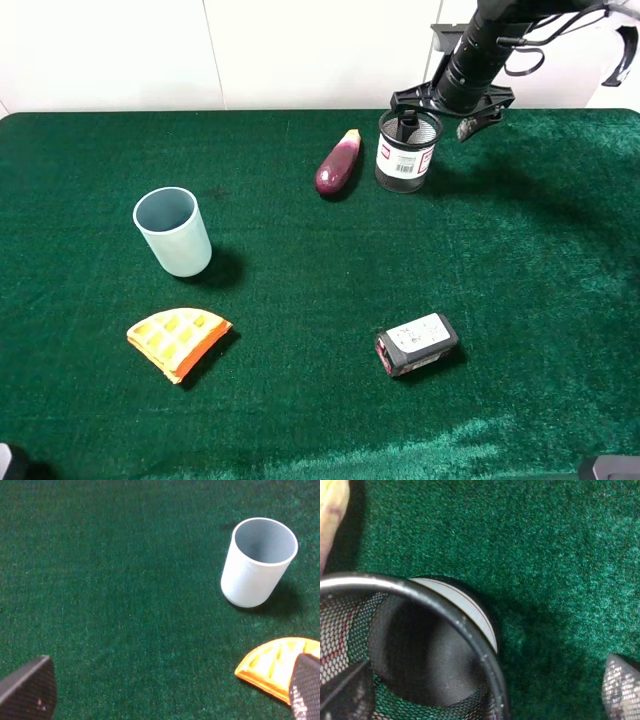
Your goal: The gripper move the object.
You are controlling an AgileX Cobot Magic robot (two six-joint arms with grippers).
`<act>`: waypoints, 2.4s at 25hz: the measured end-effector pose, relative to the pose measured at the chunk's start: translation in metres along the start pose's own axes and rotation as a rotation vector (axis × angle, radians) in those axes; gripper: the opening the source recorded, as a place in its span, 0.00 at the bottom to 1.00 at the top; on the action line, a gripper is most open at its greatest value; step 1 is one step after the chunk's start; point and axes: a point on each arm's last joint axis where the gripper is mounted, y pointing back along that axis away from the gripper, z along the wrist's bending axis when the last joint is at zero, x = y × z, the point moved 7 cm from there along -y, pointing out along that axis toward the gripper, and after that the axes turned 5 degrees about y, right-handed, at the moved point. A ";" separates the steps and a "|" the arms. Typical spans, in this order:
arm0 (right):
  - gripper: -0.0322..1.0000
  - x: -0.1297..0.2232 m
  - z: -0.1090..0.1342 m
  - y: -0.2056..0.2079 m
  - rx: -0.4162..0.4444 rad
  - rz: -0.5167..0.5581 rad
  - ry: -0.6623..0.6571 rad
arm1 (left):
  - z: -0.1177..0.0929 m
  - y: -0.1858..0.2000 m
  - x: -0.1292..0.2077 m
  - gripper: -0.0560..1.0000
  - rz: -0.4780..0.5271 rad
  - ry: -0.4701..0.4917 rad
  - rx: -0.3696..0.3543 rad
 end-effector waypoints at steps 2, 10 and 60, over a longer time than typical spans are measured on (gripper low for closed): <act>0.70 -0.001 0.000 0.004 0.001 -0.008 0.001 | 0.000 0.000 0.000 0.94 0.000 0.000 0.000; 0.70 -0.010 0.001 0.048 0.011 -0.063 -0.010 | 0.000 0.000 0.000 0.94 0.000 0.000 0.000; 0.70 0.255 0.017 0.325 0.030 -0.399 -0.138 | 0.000 0.000 0.000 0.94 0.000 0.000 0.000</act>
